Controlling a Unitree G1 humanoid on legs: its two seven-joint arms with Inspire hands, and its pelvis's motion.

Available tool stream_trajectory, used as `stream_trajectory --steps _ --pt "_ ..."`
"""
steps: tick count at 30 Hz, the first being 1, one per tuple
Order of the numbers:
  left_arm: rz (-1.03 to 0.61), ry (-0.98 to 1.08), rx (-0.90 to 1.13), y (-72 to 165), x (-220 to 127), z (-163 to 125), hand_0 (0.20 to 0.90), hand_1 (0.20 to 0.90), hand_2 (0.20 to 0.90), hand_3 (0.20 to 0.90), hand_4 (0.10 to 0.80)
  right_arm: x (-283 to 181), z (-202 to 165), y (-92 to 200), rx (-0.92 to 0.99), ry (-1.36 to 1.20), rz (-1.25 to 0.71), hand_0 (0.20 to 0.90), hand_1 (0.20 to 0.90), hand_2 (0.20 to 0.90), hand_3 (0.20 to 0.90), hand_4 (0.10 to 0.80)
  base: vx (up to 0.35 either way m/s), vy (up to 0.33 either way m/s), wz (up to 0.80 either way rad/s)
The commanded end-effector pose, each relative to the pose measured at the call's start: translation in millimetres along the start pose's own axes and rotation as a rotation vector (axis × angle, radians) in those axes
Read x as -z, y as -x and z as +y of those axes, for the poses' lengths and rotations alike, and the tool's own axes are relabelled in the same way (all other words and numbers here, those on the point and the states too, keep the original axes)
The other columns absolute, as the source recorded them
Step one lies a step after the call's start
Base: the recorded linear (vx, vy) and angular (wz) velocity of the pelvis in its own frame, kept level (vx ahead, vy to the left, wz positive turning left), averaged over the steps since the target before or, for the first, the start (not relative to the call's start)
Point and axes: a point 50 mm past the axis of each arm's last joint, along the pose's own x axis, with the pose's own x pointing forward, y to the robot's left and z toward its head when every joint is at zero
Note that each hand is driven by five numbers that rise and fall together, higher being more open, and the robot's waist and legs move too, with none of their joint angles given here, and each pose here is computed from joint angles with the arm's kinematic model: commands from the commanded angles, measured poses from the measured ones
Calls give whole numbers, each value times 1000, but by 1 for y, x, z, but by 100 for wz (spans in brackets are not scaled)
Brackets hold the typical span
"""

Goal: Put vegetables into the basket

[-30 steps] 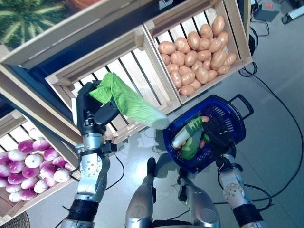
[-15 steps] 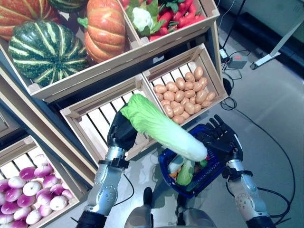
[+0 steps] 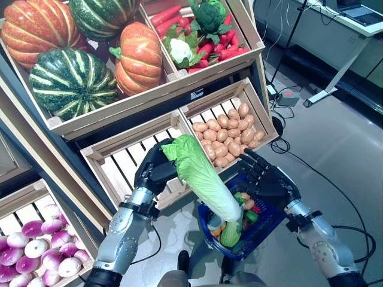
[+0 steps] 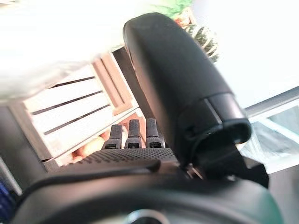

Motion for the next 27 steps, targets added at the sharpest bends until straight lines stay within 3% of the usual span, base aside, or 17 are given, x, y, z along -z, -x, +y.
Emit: stream_trajectory --steps 1,9,27 --pt "-205 -104 116 -17 -43 -13 300 300 300 300 400 -24 16 -6 -186 27 -43 900 900 900 900 800 54 9 0" --pt "-205 -115 115 -15 -44 -10 300 300 300 300 400 -6 15 -2 -250 61 177 900 900 900 900 800 48 2 1" --pt "-197 -63 131 -16 -37 -15 300 300 300 300 400 17 24 -9 -301 34 314 900 900 900 900 800 7 1 1"
